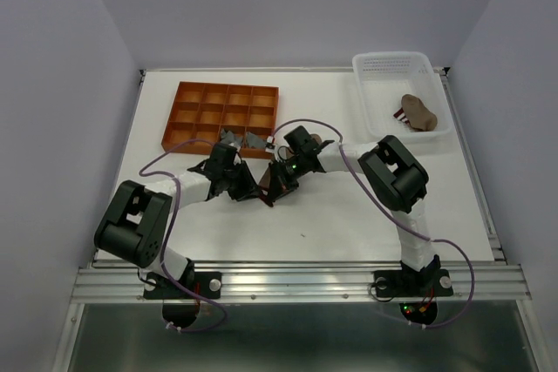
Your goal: Roll the socks
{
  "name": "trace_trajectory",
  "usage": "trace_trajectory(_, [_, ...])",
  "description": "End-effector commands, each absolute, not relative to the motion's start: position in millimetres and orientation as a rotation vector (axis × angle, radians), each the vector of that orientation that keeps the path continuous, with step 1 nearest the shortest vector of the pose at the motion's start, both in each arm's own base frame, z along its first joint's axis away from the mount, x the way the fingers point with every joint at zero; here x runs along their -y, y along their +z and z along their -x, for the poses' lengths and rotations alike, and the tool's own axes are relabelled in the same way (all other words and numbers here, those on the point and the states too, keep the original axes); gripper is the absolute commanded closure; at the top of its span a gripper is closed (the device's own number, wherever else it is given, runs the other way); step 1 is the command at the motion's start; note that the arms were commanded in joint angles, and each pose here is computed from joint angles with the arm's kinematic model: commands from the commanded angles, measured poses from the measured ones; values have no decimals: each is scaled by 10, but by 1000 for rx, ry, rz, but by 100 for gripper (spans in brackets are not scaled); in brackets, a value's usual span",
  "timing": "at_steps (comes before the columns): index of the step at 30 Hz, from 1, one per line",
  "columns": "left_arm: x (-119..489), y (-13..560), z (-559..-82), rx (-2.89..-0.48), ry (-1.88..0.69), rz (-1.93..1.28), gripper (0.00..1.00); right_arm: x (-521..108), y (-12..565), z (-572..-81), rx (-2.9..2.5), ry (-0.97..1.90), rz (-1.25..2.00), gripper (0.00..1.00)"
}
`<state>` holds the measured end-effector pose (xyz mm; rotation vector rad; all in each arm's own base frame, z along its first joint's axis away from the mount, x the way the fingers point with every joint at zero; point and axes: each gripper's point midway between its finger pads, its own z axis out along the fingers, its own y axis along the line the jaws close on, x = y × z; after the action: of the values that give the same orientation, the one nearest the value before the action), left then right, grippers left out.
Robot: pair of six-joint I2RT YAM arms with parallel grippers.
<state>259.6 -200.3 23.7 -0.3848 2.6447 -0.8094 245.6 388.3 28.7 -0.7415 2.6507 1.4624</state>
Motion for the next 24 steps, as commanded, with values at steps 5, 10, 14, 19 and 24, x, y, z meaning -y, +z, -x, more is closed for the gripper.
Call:
trace_trajectory(5, [1999,243,-2654,-2634,-770,365,75,-3899,304,-2590,-2643,1463,728,99])
trace_trajectory(10, [1989,223,-2676,-2649,-745,399,89,-3891,395,-2682,-2599,1393,745,86])
trace_trajectory(14, [1961,183,-2649,-2702,-700,450,97,-3794,592,-2845,-2482,1214,840,78])
trace_trajectory(19, [1963,217,-2677,-2721,-679,464,100,-3672,883,-2898,-2331,1066,941,72])
trace_trajectory(24, [2020,217,-2673,-2756,-696,476,100,-3713,899,-2614,-2227,914,1112,66])
